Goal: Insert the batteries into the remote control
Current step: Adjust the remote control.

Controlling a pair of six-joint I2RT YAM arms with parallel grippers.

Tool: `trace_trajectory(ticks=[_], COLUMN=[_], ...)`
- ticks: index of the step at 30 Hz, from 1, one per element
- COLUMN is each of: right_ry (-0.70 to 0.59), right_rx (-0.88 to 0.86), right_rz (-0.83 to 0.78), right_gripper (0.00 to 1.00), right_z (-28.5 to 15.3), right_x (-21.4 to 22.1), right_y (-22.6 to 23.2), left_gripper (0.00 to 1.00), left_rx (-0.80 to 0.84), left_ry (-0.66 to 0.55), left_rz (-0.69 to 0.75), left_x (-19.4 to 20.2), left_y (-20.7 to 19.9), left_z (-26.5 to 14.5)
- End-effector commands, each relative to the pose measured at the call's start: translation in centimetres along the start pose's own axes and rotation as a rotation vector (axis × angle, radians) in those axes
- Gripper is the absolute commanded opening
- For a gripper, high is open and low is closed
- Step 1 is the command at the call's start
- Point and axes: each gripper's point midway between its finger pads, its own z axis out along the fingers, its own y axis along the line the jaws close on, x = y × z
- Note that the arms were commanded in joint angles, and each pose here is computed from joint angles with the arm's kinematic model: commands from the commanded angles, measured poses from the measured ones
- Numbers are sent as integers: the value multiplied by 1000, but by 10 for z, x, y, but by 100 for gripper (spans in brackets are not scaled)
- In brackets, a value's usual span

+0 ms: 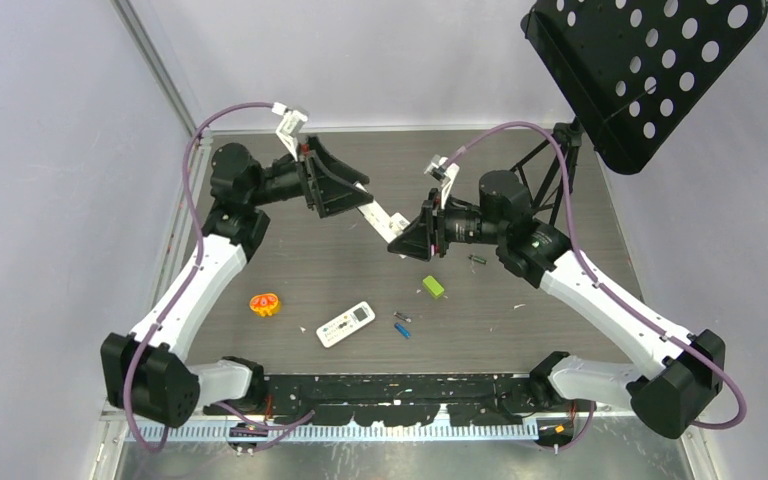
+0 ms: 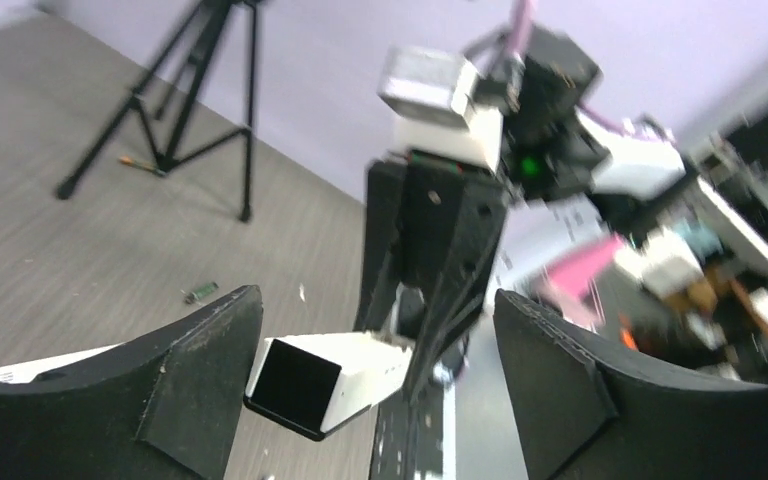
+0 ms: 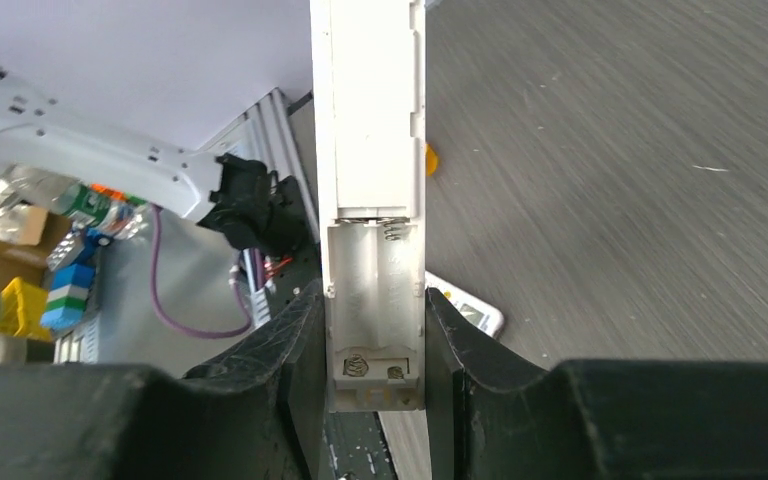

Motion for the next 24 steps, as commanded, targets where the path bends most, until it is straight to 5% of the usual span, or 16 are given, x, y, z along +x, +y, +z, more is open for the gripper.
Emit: trace_trajectory(ticks=[1, 6, 12, 19, 24], right_ry=[-125, -200, -225, -239, -243], right_rx=[173, 391, 510, 565, 567], right_rz=[-75, -98, -129, -99, -65], right_gripper=[11, 11, 11, 11, 10], right_z=[-4, 11, 31, 42, 47], right_x=[-42, -56, -57, -58, -55], right_y=[-9, -24, -28, -33, -36], left_gripper=[88, 89, 87, 64, 29], left_rx=[-309, -617, -612, -644, -666], left_ry=[-288, -285, -237, -229, -207], left_rz=[-141, -359, -437, -478, -503], left_x=[-36, -11, 11, 28, 40], left_y=[31, 71, 75, 79, 89], left_z=[-8, -28, -16, -18, -19])
